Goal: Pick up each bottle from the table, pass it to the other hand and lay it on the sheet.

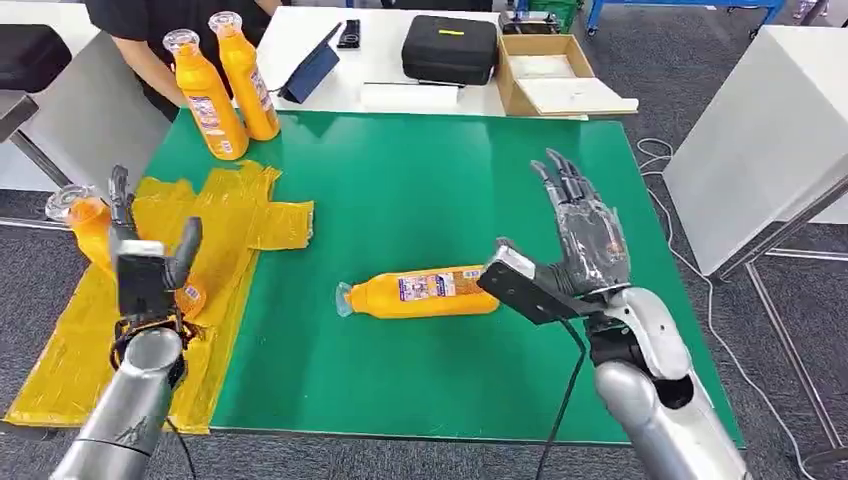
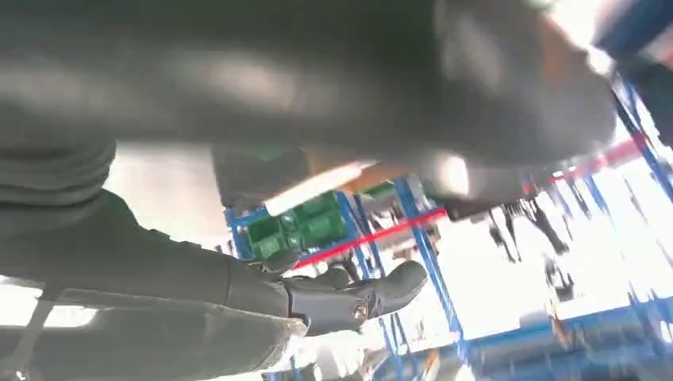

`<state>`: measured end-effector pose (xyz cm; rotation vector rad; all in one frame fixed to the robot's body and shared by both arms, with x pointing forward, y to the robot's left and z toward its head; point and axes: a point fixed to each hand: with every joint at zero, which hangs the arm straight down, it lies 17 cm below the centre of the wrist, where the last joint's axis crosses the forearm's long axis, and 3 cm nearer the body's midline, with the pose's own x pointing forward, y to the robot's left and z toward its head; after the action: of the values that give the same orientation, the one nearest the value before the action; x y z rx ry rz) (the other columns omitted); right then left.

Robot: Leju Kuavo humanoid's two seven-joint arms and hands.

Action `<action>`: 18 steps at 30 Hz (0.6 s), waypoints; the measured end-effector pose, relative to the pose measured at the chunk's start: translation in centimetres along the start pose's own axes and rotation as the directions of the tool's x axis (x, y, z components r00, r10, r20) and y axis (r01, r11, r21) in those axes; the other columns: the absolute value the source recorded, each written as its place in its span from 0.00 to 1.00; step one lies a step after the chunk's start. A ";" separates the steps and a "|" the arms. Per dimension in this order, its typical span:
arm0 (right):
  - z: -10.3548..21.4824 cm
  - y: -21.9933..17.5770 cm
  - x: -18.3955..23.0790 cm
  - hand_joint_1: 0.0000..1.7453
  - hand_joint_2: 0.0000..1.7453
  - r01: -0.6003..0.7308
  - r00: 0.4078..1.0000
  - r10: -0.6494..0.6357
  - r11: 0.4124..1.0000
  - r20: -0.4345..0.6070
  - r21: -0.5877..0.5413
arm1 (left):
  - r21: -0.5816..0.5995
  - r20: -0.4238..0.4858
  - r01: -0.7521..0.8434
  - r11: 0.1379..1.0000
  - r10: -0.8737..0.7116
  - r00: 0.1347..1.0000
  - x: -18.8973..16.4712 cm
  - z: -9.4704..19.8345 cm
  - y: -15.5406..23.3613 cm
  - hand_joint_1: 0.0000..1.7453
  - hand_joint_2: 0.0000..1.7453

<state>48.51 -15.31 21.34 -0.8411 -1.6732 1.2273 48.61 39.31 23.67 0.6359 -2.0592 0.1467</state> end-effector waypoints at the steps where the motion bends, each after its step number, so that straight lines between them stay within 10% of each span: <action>1: -0.5 0.9 -0.8 0.00 1.00 -0.031 0.999 0.031 0.999 -0.014 0.027 | 0.011 -0.038 -0.119 0.993 0.119 0.992 0.3 -0.3 -0.2 0.00 0.00; 17: -0.9 10.2 -6.6 0.00 1.00 -0.173 0.978 0.198 0.944 -0.064 0.279 | -0.035 0.011 -0.381 0.924 0.381 0.924 5.1 -0.8 -0.2 0.00 0.00; 18: -0.8 10.7 -6.5 0.00 0.00 -0.177 0.978 0.202 0.941 -0.059 0.289 | -0.037 0.013 -0.381 0.924 0.381 0.924 5.1 -0.7 -0.2 0.00 0.00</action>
<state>52.10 -17.73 9.54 -0.8789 -1.3290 1.4981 47.11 37.41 28.27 0.2079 -2.1806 0.3309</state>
